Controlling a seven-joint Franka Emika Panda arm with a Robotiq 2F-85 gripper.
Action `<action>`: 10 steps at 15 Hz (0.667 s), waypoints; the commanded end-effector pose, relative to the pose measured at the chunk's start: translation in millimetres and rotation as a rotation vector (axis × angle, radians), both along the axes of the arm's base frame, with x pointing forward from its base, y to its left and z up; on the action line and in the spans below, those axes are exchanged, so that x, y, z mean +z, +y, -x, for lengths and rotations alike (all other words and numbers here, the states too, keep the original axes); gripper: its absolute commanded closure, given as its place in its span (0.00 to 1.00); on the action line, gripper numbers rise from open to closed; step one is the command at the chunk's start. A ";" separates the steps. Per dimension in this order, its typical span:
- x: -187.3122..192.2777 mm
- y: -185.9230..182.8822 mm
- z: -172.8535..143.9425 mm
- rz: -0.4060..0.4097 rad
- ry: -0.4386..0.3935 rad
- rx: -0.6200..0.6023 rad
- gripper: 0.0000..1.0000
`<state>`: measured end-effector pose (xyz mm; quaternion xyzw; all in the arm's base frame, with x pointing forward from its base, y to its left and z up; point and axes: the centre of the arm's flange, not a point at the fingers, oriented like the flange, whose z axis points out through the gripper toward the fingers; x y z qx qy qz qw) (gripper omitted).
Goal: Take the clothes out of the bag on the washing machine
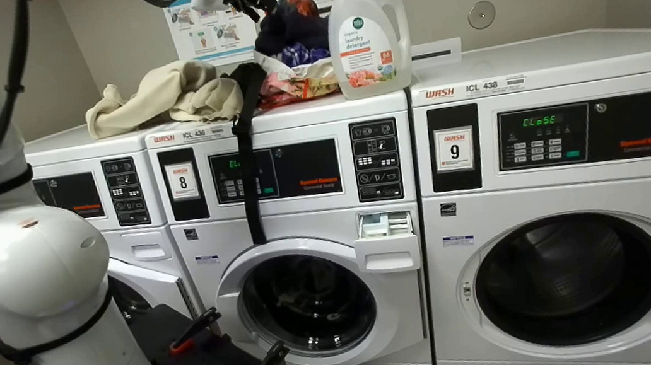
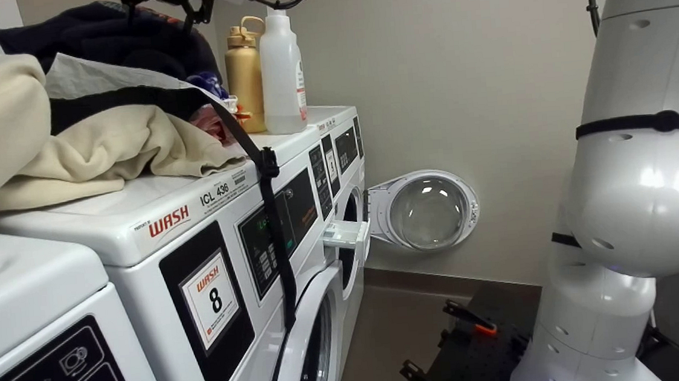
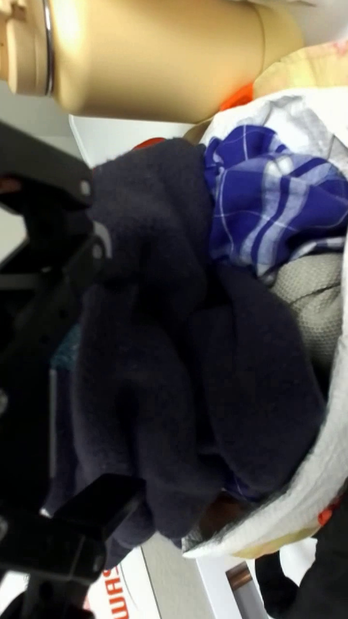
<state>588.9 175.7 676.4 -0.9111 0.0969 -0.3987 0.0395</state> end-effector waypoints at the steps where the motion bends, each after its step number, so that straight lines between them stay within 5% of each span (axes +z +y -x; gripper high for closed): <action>1: -24.5 4.2 -8.3 0.043 -0.086 -0.032 0.00; 6: -43.9 7.3 -21.1 0.093 -0.143 -0.053 0.00; 8: -50.8 9.8 -24.0 0.087 -0.126 -0.056 0.26; 10: -52.9 11.5 -25.2 0.078 -0.124 -0.058 0.42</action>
